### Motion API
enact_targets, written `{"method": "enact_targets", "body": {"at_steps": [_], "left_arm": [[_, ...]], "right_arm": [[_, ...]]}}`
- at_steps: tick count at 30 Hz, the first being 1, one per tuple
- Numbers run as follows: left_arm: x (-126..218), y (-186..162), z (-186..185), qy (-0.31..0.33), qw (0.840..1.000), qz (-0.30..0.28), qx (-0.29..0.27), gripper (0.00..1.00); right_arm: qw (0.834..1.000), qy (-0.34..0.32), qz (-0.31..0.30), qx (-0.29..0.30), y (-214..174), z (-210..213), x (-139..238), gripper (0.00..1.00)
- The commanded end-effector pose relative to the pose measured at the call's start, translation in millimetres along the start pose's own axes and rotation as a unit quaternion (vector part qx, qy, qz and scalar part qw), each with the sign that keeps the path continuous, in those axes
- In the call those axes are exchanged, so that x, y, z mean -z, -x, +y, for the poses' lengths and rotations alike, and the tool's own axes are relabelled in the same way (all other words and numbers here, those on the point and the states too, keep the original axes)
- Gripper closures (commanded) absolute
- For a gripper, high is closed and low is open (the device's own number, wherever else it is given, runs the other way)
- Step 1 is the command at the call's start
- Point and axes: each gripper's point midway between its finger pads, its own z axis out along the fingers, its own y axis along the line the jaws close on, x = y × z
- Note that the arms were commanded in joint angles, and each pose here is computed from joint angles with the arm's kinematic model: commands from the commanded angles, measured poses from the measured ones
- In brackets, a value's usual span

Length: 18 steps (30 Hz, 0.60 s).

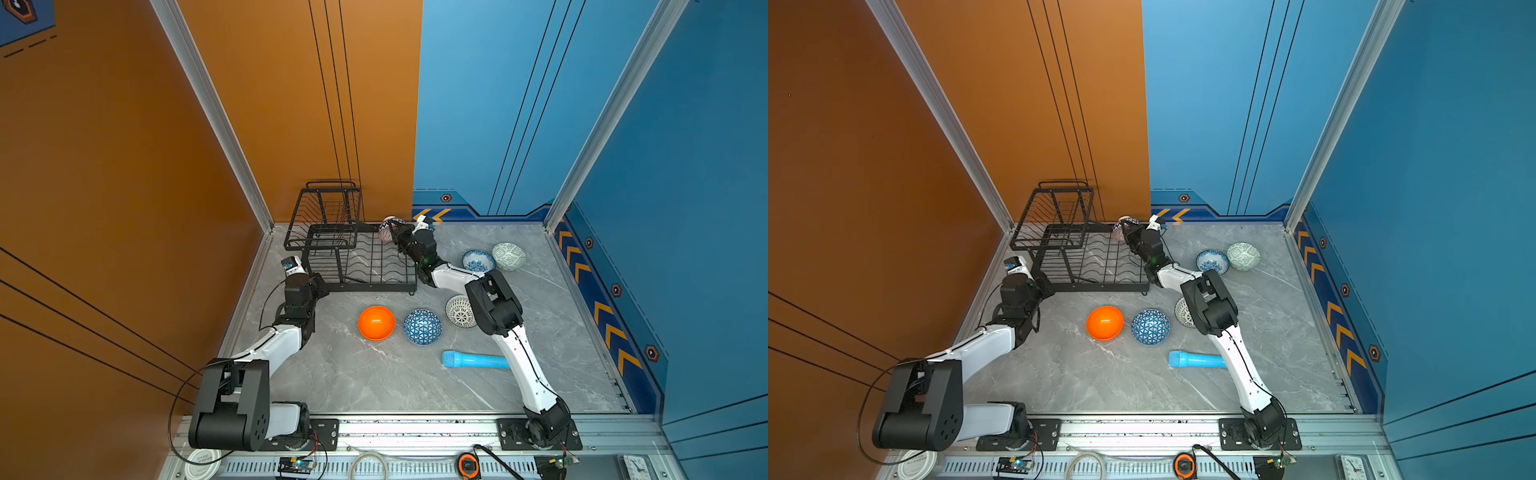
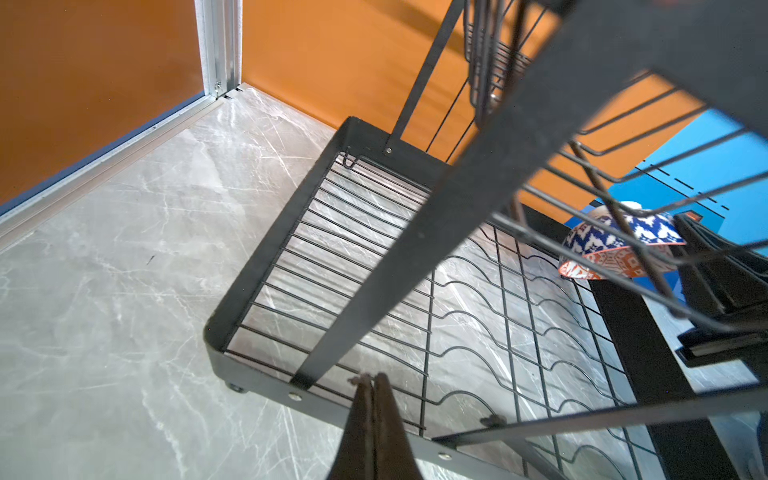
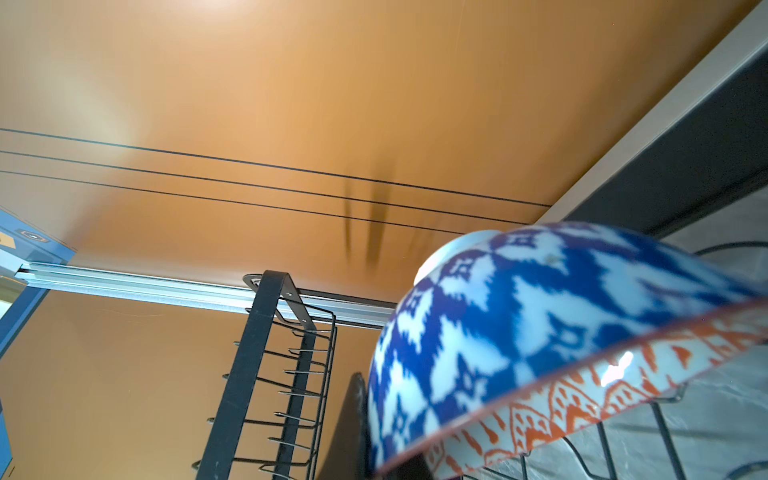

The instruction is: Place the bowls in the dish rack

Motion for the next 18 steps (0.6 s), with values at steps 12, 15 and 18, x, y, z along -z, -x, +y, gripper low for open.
{"method": "enact_targets", "body": {"at_steps": [12,15,18], "left_arm": [[-20.8,10.8,-10.6,-0.056,0.998,0.021,-0.018,0.66],[-18.0,7.3,-12.2,-0.057,0.998,0.022,-0.027,0.61],[-14.8,8.3,-16.1,-0.059,0.997,0.017,-0.040,0.57]], "right_arm": [[0.997,0.075,-0.017,-0.026,29.1,44.1,9.9,1.00],[0.996,0.077,-0.018,-0.030,33.1,42.4,11.0,1.00],[0.996,0.080,-0.022,-0.034,38.0,41.8,12.7,1.00]]}}
